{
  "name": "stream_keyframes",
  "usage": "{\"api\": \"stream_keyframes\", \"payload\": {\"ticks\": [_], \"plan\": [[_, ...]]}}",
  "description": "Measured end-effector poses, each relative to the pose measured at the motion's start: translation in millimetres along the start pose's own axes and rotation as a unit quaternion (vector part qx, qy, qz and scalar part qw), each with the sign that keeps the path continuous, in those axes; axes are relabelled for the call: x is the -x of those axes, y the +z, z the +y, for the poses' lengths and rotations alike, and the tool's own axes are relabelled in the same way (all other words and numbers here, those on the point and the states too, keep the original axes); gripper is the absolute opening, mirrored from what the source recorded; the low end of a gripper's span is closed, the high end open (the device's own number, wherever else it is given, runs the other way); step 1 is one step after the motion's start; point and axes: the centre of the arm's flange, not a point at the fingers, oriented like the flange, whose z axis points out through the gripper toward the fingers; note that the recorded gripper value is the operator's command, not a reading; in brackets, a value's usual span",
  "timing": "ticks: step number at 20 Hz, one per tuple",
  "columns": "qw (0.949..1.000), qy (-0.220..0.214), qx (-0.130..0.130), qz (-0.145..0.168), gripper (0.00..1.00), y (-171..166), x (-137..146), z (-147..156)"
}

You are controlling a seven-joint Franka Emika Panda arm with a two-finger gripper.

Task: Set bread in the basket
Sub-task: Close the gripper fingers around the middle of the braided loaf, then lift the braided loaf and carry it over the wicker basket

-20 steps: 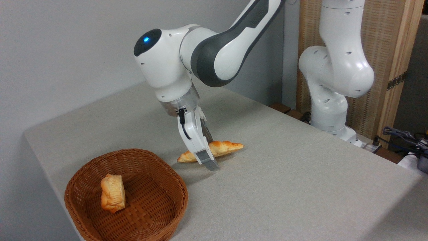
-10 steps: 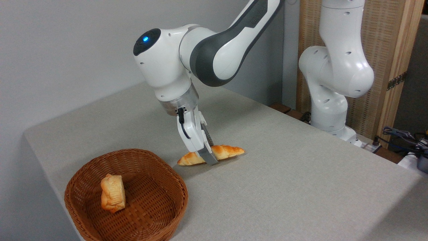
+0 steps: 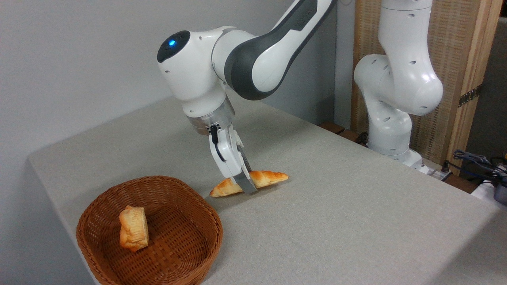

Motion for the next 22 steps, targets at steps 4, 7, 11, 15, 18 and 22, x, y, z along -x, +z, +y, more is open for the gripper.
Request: {"api": "stream_keyframes", "payload": {"ticks": [4,7,11,15,18,22], "plan": [[1.0,0.0,0.0,0.0,0.44,0,0,0],[1.0,-0.001,-0.003,0.002,0.44,-3,1,0],[0.9999,-0.006,-0.012,0.007,0.44,-13,5,0],[0.9995,-0.012,-0.025,0.015,0.44,-44,12,-1],[0.9987,-0.023,-0.039,0.025,0.45,-63,23,-5],[0.995,-0.042,-0.078,0.048,0.45,-106,40,-15]]}}
